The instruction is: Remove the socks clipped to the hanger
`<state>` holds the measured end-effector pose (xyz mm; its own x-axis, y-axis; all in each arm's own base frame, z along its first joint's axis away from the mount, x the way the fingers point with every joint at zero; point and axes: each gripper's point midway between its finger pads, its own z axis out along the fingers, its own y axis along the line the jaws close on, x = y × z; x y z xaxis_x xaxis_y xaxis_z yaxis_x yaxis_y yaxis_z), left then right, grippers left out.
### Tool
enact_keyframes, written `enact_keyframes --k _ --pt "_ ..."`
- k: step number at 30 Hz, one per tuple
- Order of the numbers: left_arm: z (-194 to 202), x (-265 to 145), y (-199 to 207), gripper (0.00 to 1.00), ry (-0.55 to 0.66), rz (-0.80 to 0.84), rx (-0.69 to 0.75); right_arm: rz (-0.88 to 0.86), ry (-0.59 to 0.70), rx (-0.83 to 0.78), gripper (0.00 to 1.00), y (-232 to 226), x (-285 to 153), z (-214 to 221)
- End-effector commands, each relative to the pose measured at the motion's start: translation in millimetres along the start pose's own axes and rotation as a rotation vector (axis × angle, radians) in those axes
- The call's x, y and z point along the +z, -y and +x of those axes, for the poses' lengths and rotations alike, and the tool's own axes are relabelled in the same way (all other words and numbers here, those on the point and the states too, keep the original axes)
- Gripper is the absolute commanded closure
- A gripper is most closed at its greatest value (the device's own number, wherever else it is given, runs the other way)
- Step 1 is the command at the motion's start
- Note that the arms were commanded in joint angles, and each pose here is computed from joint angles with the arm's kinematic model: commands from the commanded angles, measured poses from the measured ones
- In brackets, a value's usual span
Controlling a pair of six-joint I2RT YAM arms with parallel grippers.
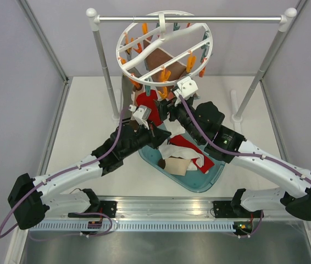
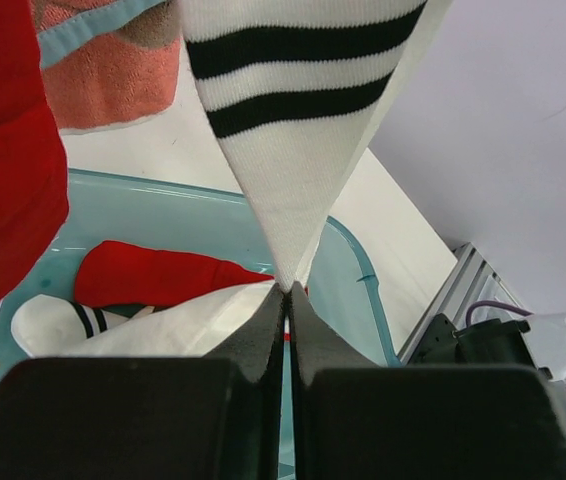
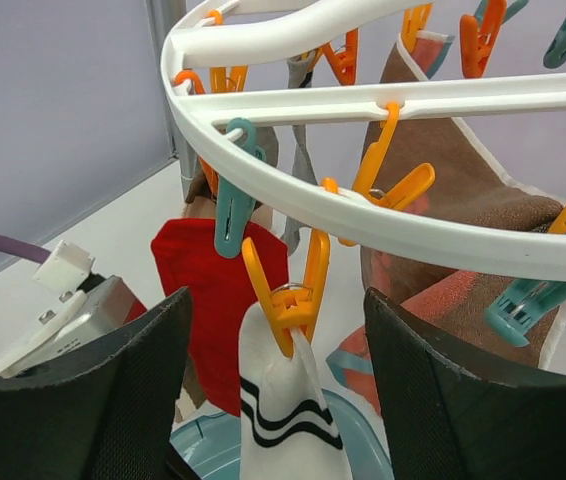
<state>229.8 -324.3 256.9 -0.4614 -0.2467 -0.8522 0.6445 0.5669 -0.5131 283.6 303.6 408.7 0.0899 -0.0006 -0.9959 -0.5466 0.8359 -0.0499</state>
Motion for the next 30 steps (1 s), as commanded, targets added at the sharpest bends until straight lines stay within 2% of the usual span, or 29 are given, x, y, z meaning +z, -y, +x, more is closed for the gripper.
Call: enact_keyframes --k 1,12,19,25,27,30 --pt "-17.8 3.7 11.0 0.98 0.043 0.021 0.04 0.055 0.07 0.031 0.26 9.1 2.5 -27.9" --pt "-18.6 3.3 15.1 0.98 0.041 0.027 0.043 0.081 0.083 0.056 0.28 7.7 13.8 -26.3" --pt "-17.8 2.8 16.0 0.98 0.037 0.028 0.045 0.098 0.103 0.077 0.45 10.6 14.5 -27.7" --pt "-15.5 2.2 17.8 0.98 0.032 0.034 0.046 0.105 0.107 0.079 0.54 12.3 15.5 -28.4" --pt "-15.0 1.8 18.2 0.98 0.031 0.035 0.046 0.113 0.107 0.08 0.63 13.3 15.2 -28.6" --pt "-14.5 1.5 17.9 0.98 0.03 0.035 0.046 0.119 0.109 0.082 0.71 14.8 14.4 -29.3"
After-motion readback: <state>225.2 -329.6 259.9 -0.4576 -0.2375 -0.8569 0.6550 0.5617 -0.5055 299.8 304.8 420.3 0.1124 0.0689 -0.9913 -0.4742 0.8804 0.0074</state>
